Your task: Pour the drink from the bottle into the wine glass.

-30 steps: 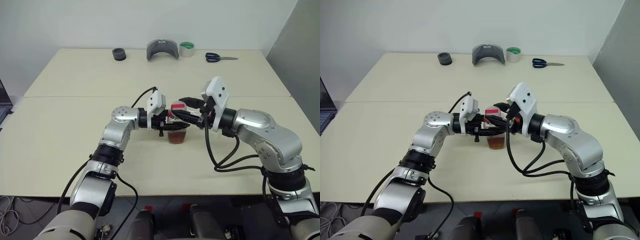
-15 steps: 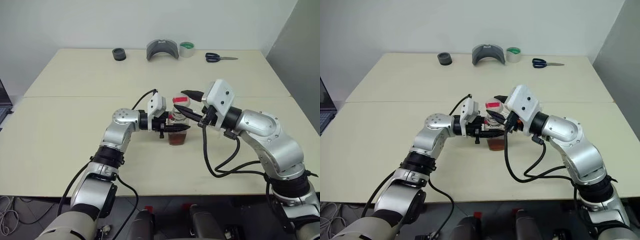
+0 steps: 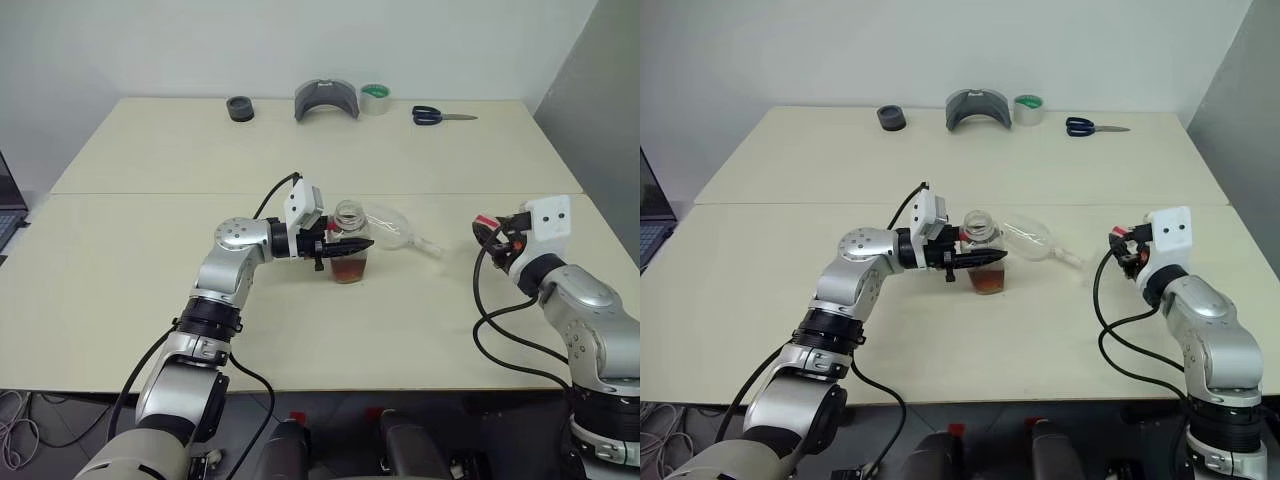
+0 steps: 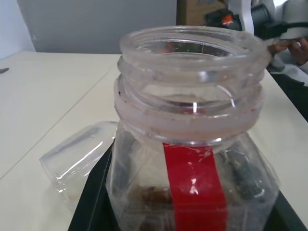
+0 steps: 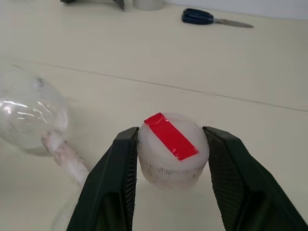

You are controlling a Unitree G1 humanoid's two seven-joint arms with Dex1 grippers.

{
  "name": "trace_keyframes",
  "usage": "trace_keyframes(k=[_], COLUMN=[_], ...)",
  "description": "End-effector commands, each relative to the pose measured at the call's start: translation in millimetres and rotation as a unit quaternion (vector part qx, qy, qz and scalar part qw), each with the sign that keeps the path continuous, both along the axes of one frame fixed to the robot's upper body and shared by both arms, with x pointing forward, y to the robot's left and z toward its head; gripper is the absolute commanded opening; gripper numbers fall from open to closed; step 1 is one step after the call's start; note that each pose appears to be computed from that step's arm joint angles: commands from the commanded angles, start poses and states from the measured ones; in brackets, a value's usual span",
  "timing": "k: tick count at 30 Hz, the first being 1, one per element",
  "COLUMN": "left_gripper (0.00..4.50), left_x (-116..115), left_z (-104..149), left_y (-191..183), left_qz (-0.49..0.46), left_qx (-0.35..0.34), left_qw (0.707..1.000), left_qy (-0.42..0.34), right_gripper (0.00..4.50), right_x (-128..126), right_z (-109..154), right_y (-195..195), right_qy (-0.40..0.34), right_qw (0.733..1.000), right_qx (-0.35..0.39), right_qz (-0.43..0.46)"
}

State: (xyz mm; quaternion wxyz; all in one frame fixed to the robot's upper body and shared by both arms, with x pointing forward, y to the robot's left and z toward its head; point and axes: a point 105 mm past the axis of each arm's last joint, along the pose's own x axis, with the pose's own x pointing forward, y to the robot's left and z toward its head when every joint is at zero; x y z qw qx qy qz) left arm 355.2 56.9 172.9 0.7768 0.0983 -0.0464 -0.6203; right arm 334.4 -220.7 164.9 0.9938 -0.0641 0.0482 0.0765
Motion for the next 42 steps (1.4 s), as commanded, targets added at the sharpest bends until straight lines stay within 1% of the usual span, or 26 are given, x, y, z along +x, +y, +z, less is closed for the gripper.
trace_keyframes(k=[1, 4, 5, 8, 9, 14, 16, 19, 22, 24, 28, 29, 30, 36, 38, 42], left_gripper=[1.70, 1.70, 1.70, 1.70, 1.70, 1.70, 1.70, 1.70, 1.69, 1.69, 1.69, 1.69, 1.69, 1.69, 1.69, 1.69], left_x=[0, 2, 3, 7, 10, 22, 29, 48, 61, 67, 78, 80, 81, 84, 84, 83], left_z=[19, 20, 20, 21, 22, 26, 28, 36, 38, 38, 41, 41, 41, 38, 36, 28], left_y=[9, 14, 17, 24, 28, 48, 59, 93, 121, 134, 166, 171, 174, 187, 193, 198], left_qz=[0.016, 0.032, 0.039, 0.061, 0.073, 0.130, 0.162, 0.252, 0.321, 0.356, 0.437, 0.450, 0.457, 0.496, 0.512, 0.527], left_qx=[-0.025, -0.030, -0.031, -0.035, -0.037, -0.048, -0.051, -0.065, -0.062, -0.059, -0.064, -0.065, -0.068, -0.074, -0.077, -0.089], left_qw=[0.999, 0.999, 0.998, 0.997, 0.996, 0.990, 0.985, 0.964, 0.943, 0.931, 0.894, 0.888, 0.884, 0.863, 0.853, 0.844], left_qy=[-0.029, -0.029, -0.029, -0.030, -0.030, -0.034, -0.038, -0.049, -0.056, -0.061, -0.068, -0.069, -0.069, -0.067, -0.064, -0.048], right_gripper=[3.43, 4.46, 4.50, 4.50, 4.50, 4.50, 4.50, 4.50, 4.50, 4.50, 4.50, 4.50, 4.50, 4.50, 4.50, 4.50], right_x=[-3, -3, -3, -3, -3, -3, -2, -6, -19, -29, -46, -48, -48, -36, -34, -30], right_z=[-4, -6, -6, -5, -4, -1, 7, 34, 52, 56, 56, 54, 54, 50, 48, 46], right_y=[-11, -15, -17, -21, -21, -17, -13, 19, 63, 89, 145, 155, 162, 186, 193, 201], right_qy=[0.005, 0.007, 0.005, -0.006, -0.011, -0.018, -0.036, -0.092, -0.117, -0.115, -0.090, -0.082, -0.078, -0.071, -0.069, -0.071], right_qw=[1.000, 0.999, 0.997, 0.991, 0.990, 0.990, 0.992, 0.991, 0.977, 0.962, 0.923, 0.916, 0.911, 0.903, 0.900, 0.898], right_qx=[-0.005, -0.042, -0.069, -0.127, -0.135, -0.138, -0.121, -0.075, -0.026, -0.007, 0.002, 0.000, -0.003, -0.018, -0.022, -0.029], right_qz=[-0.020, -0.028, -0.029, -0.035, -0.035, -0.024, -0.018, 0.065, 0.179, 0.248, 0.374, 0.393, 0.405, 0.423, 0.429, 0.433])
